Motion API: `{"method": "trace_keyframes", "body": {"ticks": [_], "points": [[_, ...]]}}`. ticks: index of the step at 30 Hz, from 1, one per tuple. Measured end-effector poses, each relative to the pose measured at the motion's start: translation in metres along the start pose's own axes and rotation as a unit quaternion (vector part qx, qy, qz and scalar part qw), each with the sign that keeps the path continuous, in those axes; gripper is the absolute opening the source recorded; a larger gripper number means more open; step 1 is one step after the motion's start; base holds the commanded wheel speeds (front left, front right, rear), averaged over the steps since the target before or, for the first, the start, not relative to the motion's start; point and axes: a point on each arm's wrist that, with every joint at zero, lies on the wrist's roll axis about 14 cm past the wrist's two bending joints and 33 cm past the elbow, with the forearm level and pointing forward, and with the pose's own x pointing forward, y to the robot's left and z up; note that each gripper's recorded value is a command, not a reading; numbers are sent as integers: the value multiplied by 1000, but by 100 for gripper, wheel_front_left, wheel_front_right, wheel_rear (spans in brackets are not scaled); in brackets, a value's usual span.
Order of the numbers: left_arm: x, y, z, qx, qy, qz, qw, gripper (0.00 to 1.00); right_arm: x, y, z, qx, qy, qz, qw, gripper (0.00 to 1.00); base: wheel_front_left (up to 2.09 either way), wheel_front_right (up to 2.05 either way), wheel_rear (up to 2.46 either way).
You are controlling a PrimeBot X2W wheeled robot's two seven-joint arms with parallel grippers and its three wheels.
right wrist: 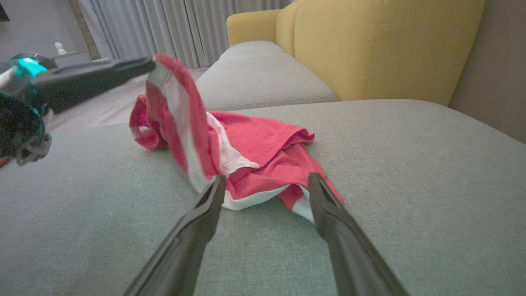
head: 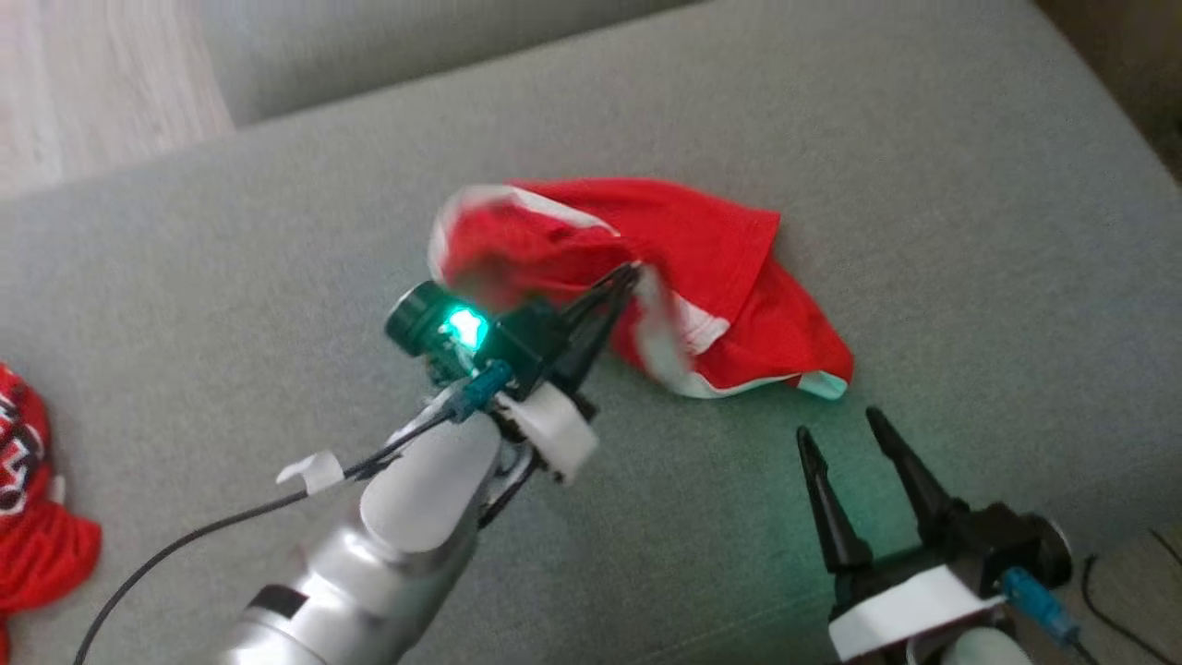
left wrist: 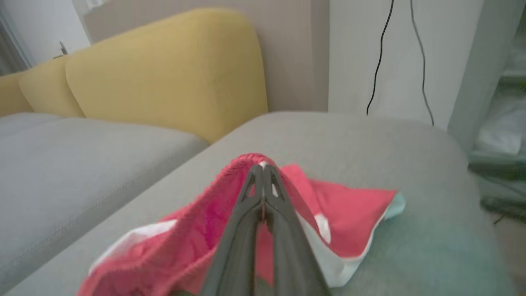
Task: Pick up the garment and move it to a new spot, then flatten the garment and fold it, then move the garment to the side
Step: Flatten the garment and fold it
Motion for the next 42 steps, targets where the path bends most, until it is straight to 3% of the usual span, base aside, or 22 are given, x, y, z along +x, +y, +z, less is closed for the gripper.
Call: {"method": "trace_keyframes", "body": {"ticks": [4,7,11,14,20,23,29,34,42], "points": [[4,-18,59,-11,-65,-21,998,0,-18,5,1,13,-10,0,1000,100,0,0,0],[8,-8,129,13,-123,-12,992,0,-40,7,-3,25,-15,-7,1000,100,0,0,0],[9,10,160,33,-118,13,992,0,-47,5,2,28,-30,-12,999,100,0,0,0],[5,20,146,28,-88,30,995,0,-46,3,4,27,-34,-13,999,100,0,0,0],[-40,66,46,-8,28,95,995,0,-37,8,-2,29,-19,-2,999,100,0,0,0],[-57,83,20,-15,52,116,992,0,-30,8,-14,23,6,2,1000,100,0,0,0],[-73,110,5,-26,55,146,988,0,10,-2,-21,-16,32,6,999,100,0,0,0],[-82,129,1,-28,50,165,985,0,42,15,-31,-63,57,51,995,100,0,0,0],[-88,139,-9,-37,55,177,982,0,54,32,-60,-71,108,86,988,100,0,0,0]]}}
